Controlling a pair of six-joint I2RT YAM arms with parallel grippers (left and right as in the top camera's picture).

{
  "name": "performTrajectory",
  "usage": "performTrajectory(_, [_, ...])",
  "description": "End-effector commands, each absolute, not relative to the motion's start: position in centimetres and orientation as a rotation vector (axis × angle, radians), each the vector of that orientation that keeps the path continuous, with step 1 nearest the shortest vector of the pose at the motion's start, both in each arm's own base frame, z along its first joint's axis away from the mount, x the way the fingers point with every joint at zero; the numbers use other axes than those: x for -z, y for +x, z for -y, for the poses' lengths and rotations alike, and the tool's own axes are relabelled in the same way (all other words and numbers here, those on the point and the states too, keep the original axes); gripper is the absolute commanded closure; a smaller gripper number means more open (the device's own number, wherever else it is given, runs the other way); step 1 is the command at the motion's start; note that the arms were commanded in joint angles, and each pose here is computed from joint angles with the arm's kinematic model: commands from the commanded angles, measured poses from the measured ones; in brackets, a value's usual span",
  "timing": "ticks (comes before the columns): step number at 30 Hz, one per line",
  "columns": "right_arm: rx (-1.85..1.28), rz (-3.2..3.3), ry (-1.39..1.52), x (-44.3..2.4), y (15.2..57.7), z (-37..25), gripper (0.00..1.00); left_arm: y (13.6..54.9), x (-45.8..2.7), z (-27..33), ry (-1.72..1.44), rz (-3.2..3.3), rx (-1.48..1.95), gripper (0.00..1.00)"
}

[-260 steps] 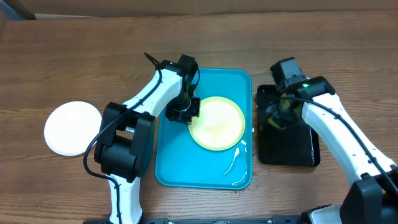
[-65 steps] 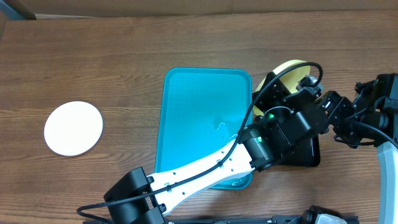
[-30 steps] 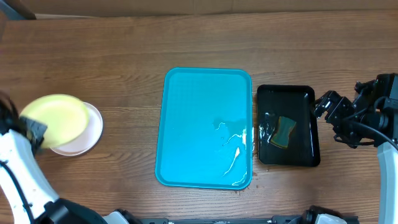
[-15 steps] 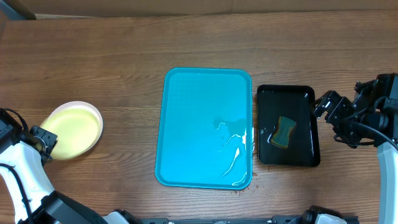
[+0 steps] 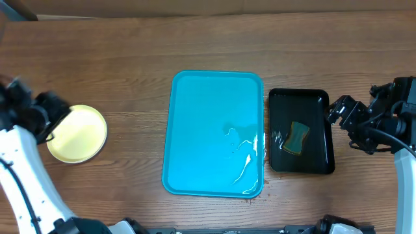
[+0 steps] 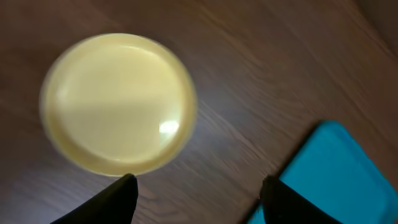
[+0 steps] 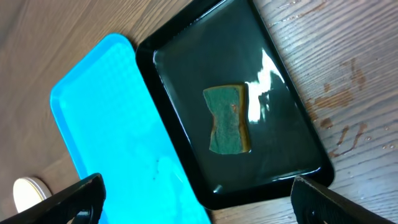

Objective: Clean dirty plates on tray and stack at the side

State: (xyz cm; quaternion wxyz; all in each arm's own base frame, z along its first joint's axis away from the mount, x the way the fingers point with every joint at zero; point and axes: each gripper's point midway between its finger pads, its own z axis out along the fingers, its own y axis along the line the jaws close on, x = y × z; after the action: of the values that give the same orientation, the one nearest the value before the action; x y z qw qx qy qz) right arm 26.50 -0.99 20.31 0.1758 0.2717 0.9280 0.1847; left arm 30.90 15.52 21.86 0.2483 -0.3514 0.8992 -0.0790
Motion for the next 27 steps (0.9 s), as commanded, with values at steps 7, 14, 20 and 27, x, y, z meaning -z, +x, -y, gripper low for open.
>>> performTrajectory(7, [-0.623,-2.71,0.407,-21.3,25.5,-3.7,0.03,32.5,-26.3,1.7,-0.005,-2.56,0.373,0.36])
performTrajectory(14, [-0.432,-2.764,0.416,-20.1,25.5,-4.6,0.03,31.3,-25.5,6.4,0.208,-2.612,0.329,0.09])
performTrajectory(20, [-0.386,-2.784,0.451,-19.1,26.4,-4.4,0.0,30.8,-25.2,6.8,0.22,-2.632,0.338,0.01])
performTrajectory(27, [-0.478,-2.814,0.404,-18.7,26.6,-5.6,0.0,29.5,-25.0,7.9,0.24,-2.669,0.444,0.0])
